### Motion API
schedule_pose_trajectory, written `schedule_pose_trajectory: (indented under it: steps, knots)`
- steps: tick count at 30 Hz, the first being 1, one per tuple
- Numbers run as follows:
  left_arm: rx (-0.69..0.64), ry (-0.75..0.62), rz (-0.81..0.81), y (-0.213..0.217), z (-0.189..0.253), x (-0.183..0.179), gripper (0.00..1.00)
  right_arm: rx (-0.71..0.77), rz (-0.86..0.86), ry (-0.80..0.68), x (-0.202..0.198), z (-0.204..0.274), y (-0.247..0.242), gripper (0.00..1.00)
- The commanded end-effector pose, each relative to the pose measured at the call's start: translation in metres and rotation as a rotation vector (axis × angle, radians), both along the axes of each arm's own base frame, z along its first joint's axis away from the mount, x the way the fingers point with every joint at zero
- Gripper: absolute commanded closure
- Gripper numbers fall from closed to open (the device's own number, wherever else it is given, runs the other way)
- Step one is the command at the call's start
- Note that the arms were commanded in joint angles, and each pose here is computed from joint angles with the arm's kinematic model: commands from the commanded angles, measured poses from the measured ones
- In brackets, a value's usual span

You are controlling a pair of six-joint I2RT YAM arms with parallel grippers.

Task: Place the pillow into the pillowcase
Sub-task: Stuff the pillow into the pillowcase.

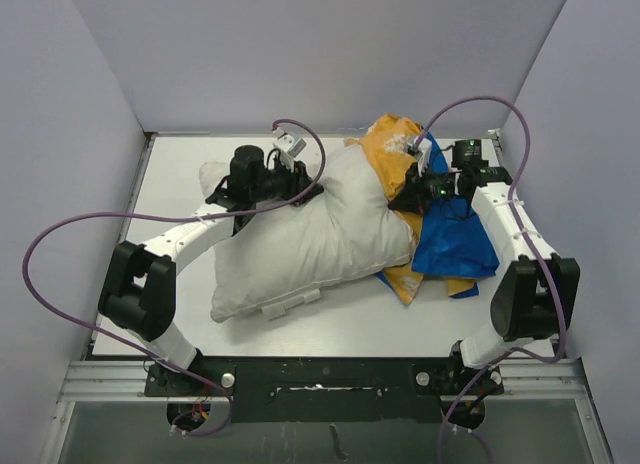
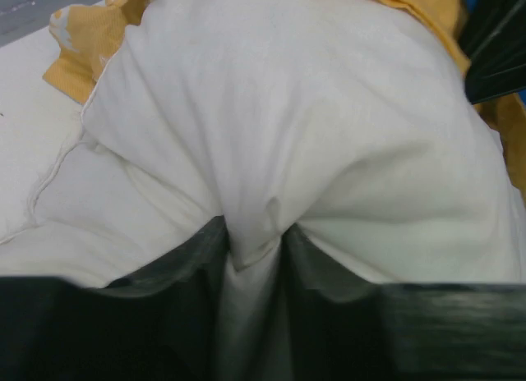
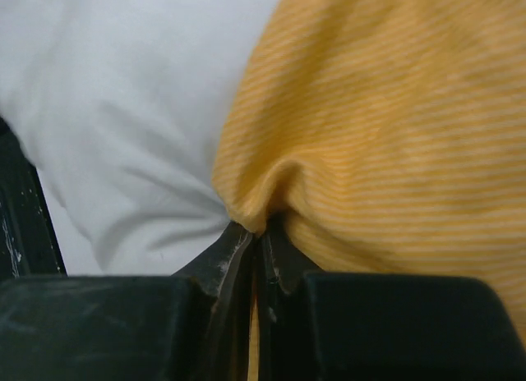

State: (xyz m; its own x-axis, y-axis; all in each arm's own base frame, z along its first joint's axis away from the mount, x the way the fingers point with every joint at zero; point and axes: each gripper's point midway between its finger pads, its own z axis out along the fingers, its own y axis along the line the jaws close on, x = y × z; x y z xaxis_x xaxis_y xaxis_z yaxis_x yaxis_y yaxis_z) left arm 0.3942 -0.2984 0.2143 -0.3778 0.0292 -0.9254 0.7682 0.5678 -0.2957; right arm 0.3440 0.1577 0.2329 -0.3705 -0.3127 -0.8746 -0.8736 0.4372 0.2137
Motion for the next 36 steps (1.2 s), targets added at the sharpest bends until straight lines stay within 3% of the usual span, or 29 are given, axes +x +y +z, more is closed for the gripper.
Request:
schedule_pose_trajectory:
  steps: [1, 3, 4, 6, 9, 12, 15, 18, 27, 28, 29, 31, 32, 36]
  knots:
    - [-0.015, -0.017, -0.018, -0.006, 0.024, -0.013, 0.56, -0.063, -0.087, 0.158, 0.002, -0.07, -0.033, 1.0]
    - [0.023, -0.11, 0.029, 0.01, 0.046, -0.012, 0.35, -0.04, -0.091, 0.135, -0.004, -0.069, -0.036, 1.0]
    - [0.037, -0.17, 0.026, 0.016, 0.062, -0.016, 0.31, -0.03, -0.087, 0.12, -0.007, -0.066, -0.035, 1.0]
    - [0.052, -0.3, -0.053, 0.019, 0.094, -0.038, 0.28, 0.007, -0.067, 0.098, -0.012, -0.06, -0.03, 1.0]
    - [0.094, -0.5, -0.283, -0.005, 0.116, -0.099, 0.25, 0.062, -0.029, 0.078, -0.018, -0.049, -0.025, 1.0]
    - [0.262, -0.693, -0.478, -0.043, 0.088, -0.162, 0.22, 0.123, -0.008, 0.069, -0.023, -0.037, -0.024, 1.0]
    - [0.474, -0.845, -0.628, -0.069, 0.037, -0.2, 0.21, 0.167, 0.004, 0.059, -0.028, -0.03, -0.024, 1.0]
    - [0.631, -0.878, -0.644, -0.088, 0.001, -0.199, 0.21, 0.195, 0.013, 0.061, -0.032, -0.027, -0.024, 1.0]
    - [0.831, -0.932, -0.405, -0.127, -0.041, -0.121, 0.2, 0.231, 0.045, 0.055, -0.042, -0.02, -0.02, 1.0]
    - [0.851, -0.922, -0.363, -0.126, -0.046, -0.111, 0.24, 0.237, 0.052, 0.049, -0.043, -0.018, -0.019, 1.0]
    - [0.859, -0.894, -0.315, -0.125, -0.049, -0.1, 0.35, 0.241, 0.066, 0.037, -0.046, -0.014, -0.018, 1.0]
    - [0.822, -0.742, -0.212, -0.12, -0.052, -0.082, 0.93, 0.269, 0.128, -0.014, -0.056, 0.003, -0.012, 1.0]
    - [0.79, -0.636, -0.2, -0.118, -0.055, -0.078, 1.0, 0.272, 0.168, -0.043, -0.065, 0.015, -0.005, 1.0]
    - [0.512, -0.296, -0.124, -0.115, -0.038, -0.062, 1.0, 0.197, 0.298, -0.193, -0.084, 0.076, 0.031, 1.0]
